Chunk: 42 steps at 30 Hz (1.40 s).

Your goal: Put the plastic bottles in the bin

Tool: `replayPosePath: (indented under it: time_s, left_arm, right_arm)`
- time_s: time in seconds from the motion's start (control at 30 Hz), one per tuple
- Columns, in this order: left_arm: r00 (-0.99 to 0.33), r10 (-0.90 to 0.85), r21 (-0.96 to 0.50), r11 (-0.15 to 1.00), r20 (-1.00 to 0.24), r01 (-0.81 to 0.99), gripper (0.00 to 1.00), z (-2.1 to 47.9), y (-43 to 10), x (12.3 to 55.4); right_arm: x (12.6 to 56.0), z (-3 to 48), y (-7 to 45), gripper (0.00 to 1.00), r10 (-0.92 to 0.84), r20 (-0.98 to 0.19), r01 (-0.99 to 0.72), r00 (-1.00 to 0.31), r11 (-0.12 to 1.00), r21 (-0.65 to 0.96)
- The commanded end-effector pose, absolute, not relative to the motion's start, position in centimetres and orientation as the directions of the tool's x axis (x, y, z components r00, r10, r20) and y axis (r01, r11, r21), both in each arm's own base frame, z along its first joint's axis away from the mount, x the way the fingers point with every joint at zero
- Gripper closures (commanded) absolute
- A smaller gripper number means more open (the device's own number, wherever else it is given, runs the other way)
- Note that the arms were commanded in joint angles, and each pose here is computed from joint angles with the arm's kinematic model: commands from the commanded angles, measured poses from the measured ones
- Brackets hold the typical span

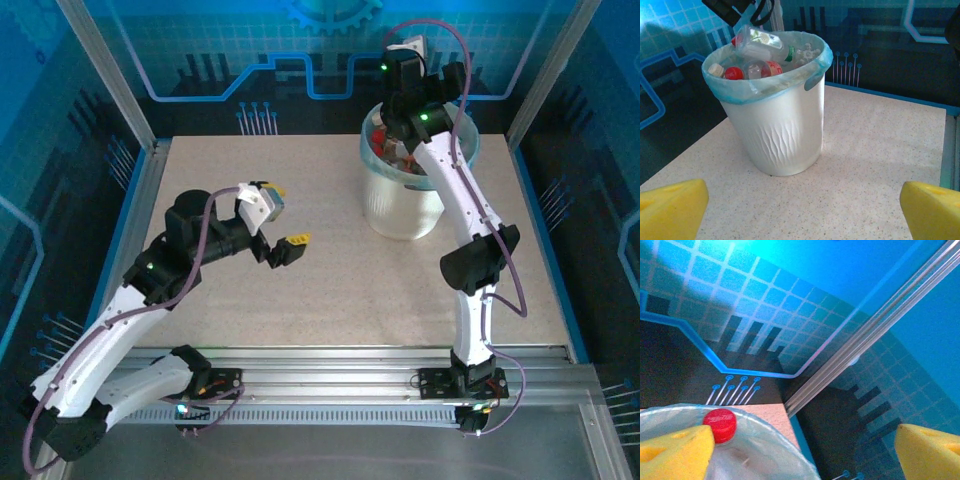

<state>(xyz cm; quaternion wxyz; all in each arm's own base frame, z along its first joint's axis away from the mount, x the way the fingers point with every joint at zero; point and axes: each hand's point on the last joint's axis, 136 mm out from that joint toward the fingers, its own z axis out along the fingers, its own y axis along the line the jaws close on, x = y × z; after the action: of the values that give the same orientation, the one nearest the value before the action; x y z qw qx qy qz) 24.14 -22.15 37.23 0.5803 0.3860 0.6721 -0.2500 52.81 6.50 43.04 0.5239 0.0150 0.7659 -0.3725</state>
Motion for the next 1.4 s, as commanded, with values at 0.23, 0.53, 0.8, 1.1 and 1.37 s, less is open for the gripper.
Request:
replayPosePath:
  time_s: [0.23, 0.53, 0.8, 1.1, 1.37]
  left_arm:
    - [-0.011, 0.193, 0.106, 0.586, -0.981, 0.803, 0.01, 38.2, -21.6, 23.2]
    - [-0.017, 0.194, 0.104, 0.596, -0.981, 0.796, 0.01, 37.8, -21.3, 23.1]
    - [-0.031, 0.187, 0.087, 0.593, -0.982, 0.800, 0.01, 37.6, -21.5, 23.1]
    - [-0.039, 0.183, 0.078, 0.592, -0.982, 0.802, 0.01, 37.4, -21.6, 23.2]
    - [-0.048, 0.175, 0.067, 0.598, -0.983, 0.799, 0.01, 37.8, -21.4, 23.0]
  right_arm:
    - [53.7, 38.8, 9.7, 0.25, -0.299, -0.819, 0.302, -0.491, 0.823, -0.481]
    - [53.6, 31.3, 6.9, 0.37, -0.103, -0.767, 0.255, -0.633, 0.908, -0.332]
    - [51.1, 27.7, 4.7, 0.42, 0.109, -0.759, 0.287, -0.642, 0.952, -0.106]
    - [50.5, 24.6, 3.0, 0.41, 0.226, -0.714, 0.325, -0.662, 0.946, -0.001]
    - [50.5, 25.3, 3.1, 0.37, 0.267, -0.716, 0.329, -0.645, 0.943, 0.056]
